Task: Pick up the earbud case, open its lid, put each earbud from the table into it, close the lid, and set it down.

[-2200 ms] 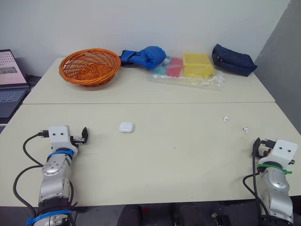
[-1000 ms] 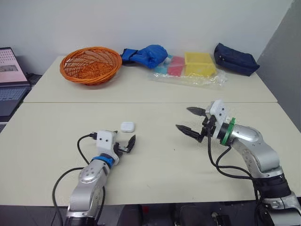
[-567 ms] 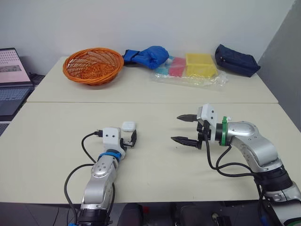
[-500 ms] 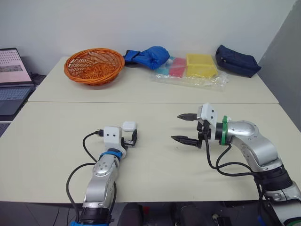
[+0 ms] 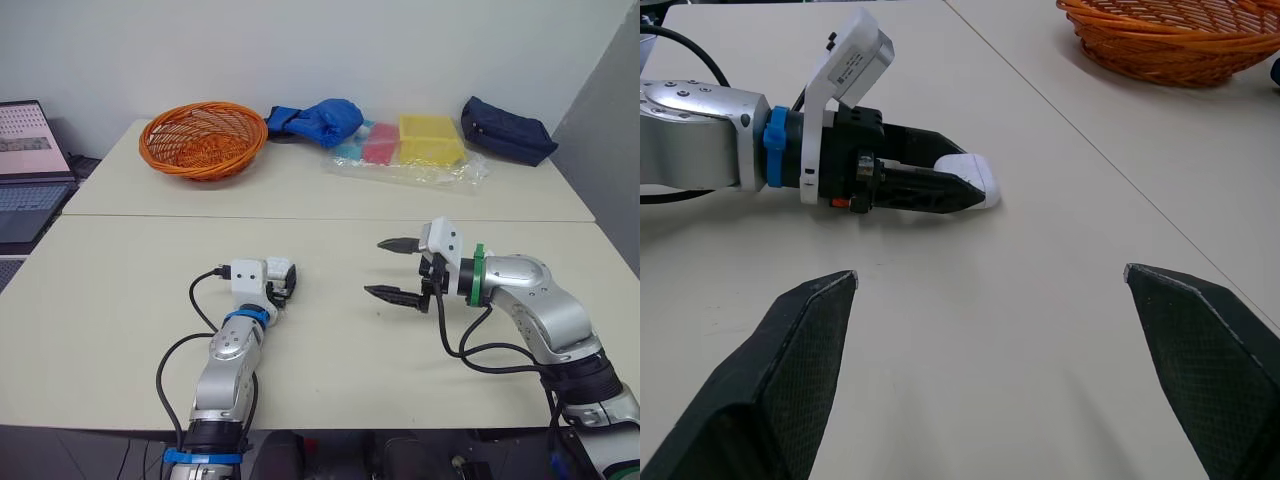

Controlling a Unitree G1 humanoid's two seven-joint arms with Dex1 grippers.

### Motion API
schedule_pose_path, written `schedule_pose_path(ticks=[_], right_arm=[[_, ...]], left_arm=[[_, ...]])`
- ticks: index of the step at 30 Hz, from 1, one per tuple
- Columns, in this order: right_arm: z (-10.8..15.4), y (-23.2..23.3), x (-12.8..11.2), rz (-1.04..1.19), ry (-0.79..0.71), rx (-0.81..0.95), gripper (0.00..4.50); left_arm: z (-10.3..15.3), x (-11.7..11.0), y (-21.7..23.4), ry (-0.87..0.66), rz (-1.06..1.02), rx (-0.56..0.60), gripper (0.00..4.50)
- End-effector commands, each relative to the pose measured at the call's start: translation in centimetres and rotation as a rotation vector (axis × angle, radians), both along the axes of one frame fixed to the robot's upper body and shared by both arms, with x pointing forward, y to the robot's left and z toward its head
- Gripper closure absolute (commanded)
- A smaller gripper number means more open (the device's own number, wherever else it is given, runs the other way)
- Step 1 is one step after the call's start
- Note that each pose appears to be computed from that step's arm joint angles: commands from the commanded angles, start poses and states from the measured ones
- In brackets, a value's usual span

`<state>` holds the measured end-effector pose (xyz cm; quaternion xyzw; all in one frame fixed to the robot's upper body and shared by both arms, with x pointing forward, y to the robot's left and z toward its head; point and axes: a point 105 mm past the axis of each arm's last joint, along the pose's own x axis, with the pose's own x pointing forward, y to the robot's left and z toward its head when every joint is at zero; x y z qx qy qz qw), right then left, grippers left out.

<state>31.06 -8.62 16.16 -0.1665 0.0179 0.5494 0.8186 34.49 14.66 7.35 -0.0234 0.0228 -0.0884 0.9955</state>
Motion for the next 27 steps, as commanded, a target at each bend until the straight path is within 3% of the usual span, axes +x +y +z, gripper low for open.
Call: schedule_pose_path(ticks=[1,5,12,15,19,22,27], right_arm=[[1.6,-0.3,0.2,-0.015,-0.063,0.029,0.00],[1.5,-0.6,0.3,-0.027,-0.072,0.024,0.00],[1.2,-0.9,0.2,-0.033,-0.071,0.026,0.00],[1.1,-0.9,0.5,-0.045,-0.077,0.033,0.00],[1.2,-0.9,0.5,-0.053,-0.080,0.040,0.00],[1.1,-1.0,0.3,-0.051,-0.079,0.036,0.00],[1.2,-1.1,0.1,-0.053,-0.076,0.037,0.00]], left_arm=[[-2.0,-0.7,-0.7,0.080,-0.028,0.011,2.30],[-1.7,-0.9,0.6,0.072,-0.030,0.051,3.34],[0.0,0.0,2.5,0.014,-0.111,0.139,3.34],[-0.2,0.1,2.5,0.037,-0.168,0.098,3.34],[1.7,-0.6,1.1,-0.051,-0.260,0.058,3.34],[2.6,-1.4,1.0,-0.088,-0.335,0.079,2.82],[3.0,-1.7,1.2,-0.083,-0.442,0.155,1.29]])
